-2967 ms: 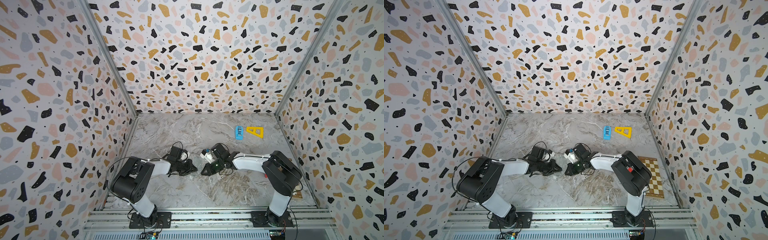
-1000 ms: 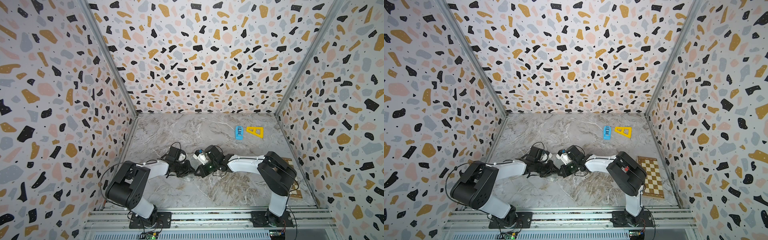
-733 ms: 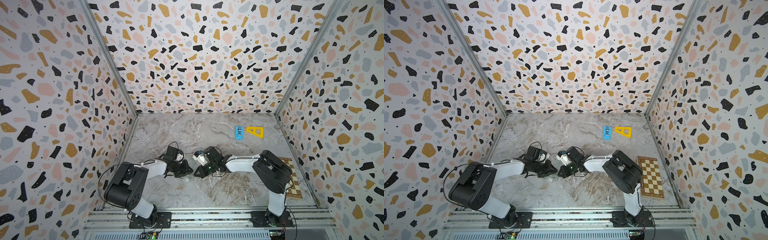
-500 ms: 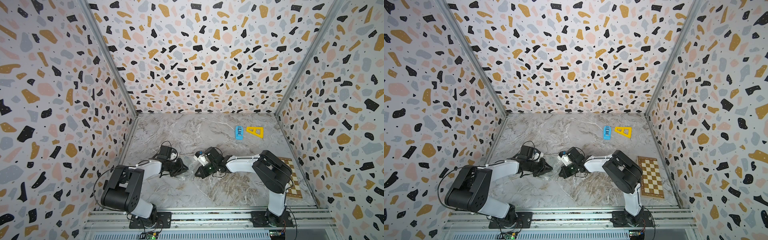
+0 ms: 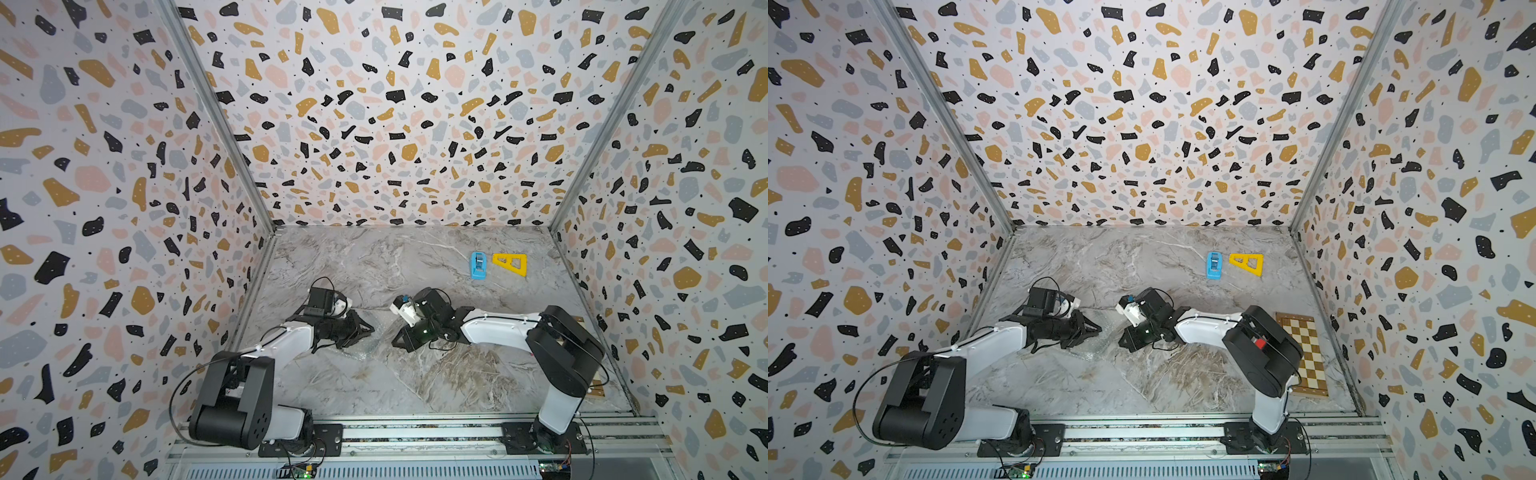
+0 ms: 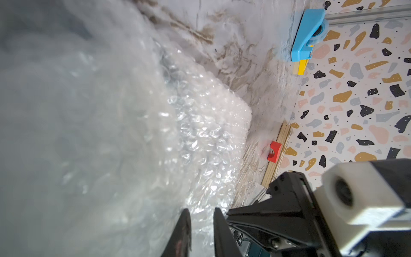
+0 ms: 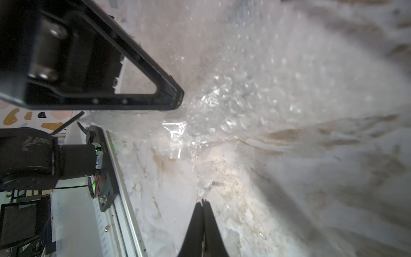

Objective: Wrap dinner plates in bubble wrap
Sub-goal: Stick the tape on the bubble wrap.

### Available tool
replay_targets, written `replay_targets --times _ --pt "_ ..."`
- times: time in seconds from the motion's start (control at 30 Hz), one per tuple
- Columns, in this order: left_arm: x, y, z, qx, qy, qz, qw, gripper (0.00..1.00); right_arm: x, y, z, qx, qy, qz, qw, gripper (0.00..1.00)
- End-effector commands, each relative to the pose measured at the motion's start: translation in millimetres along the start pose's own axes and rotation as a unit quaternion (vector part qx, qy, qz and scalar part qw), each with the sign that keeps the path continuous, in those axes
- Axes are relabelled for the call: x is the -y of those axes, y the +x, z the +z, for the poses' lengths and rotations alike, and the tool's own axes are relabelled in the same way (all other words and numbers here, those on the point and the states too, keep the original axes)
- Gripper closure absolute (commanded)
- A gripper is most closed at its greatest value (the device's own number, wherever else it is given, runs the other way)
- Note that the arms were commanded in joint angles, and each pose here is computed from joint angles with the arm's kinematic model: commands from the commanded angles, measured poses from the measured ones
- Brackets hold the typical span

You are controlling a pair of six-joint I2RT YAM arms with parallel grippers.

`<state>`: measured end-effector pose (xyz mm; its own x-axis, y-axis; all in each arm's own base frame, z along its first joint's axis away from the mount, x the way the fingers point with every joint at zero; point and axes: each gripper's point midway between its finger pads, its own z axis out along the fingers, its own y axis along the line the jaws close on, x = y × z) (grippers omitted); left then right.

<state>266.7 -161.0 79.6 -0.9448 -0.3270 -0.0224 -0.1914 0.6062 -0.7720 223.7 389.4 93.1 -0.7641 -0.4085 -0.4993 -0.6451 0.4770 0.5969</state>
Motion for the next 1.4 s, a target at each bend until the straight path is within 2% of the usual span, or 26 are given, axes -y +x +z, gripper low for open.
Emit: replay_targets --times 0.0,0.13,0.33,0.57,0.8,1.0,1.37 --pt "-6.7 3.6 -7.5 0.001 -0.029 0.013 1.0 0.8 -22.2 -36.1 -26.5 0.044 -0.004 -0.034 0.998 0.93" --pt "-16.6 9.3 -5.3 -0.001 -0.039 0.007 0.999 0.8 -37.3 -55.3 -28.9 0.059 -0.025 -0.048 0.997 0.92" --pt "-34.8 15.1 -4.5 0.002 -0.072 0.011 0.997 0.8 -48.4 -56.5 1.0 0.037 -0.054 -0.057 0.996 0.92" --pt "-58.6 23.7 3.9 -0.004 -0.103 0.012 0.995 0.8 -47.8 -31.2 32.0 -0.011 -0.073 -0.054 0.996 0.94" --pt "-78.1 33.1 12.2 -0.017 -0.121 -0.003 0.992 0.8 -55.7 -3.6 48.2 -0.045 -0.084 -0.056 0.994 0.95" --pt "-81.4 34.9 12.6 -0.016 -0.123 -0.007 0.992 0.8 -68.2 10.7 68.5 -0.066 -0.097 -0.063 0.991 0.95" --pt "-83.6 39.0 11.9 -0.018 -0.124 -0.008 0.992 0.8 -41.7 23.3 82.1 -0.073 -0.074 -0.046 0.994 0.96"
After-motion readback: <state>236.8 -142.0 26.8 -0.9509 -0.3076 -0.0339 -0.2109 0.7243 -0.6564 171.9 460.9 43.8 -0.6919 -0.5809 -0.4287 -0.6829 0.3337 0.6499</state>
